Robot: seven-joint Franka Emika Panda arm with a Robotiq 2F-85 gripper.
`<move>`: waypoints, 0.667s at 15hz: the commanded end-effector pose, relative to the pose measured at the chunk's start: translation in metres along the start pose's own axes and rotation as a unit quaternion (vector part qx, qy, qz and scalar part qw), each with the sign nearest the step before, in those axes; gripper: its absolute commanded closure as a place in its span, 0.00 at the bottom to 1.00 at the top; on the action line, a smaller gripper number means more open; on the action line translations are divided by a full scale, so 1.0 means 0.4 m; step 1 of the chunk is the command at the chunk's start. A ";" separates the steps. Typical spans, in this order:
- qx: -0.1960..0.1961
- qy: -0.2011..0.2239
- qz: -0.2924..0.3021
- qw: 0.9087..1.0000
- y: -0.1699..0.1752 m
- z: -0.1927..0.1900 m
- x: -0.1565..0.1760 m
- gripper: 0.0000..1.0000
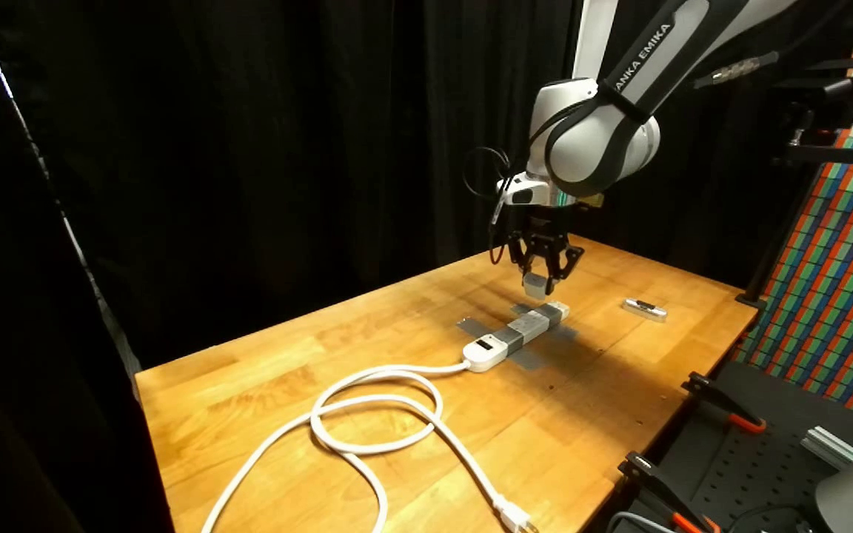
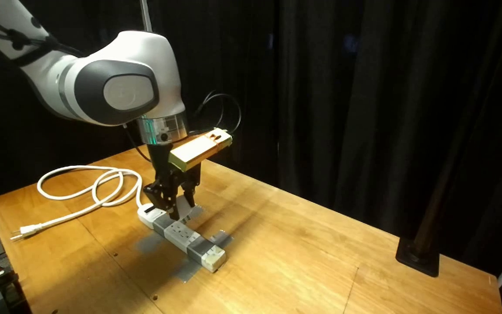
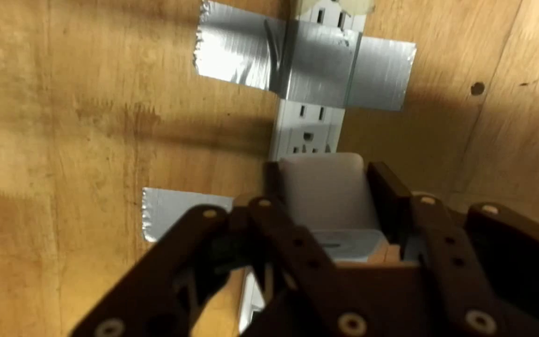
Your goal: Put the charger head on a slot on the extension cord
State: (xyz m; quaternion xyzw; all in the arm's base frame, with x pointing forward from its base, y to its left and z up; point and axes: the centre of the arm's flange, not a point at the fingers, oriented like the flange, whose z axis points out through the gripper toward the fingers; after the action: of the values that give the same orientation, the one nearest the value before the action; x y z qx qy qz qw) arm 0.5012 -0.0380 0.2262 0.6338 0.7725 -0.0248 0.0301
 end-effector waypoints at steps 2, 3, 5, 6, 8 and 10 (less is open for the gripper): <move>-0.012 0.060 0.000 0.998 -0.014 -0.015 -0.027 0.77; -0.014 0.065 0.001 0.998 -0.014 -0.017 -0.031 0.77; -0.012 0.081 0.013 0.997 -0.006 -0.016 -0.040 0.77; -0.010 0.087 0.016 0.996 -0.004 -0.012 -0.042 0.77; -0.008 0.076 0.019 0.997 -0.009 0.007 -0.026 0.77; -0.005 0.076 0.020 0.997 -0.012 0.013 -0.027 0.52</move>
State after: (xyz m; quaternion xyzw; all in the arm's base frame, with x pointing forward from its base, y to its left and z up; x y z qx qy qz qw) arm 0.4988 -0.0498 0.2218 0.6492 0.7597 0.0283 -0.0253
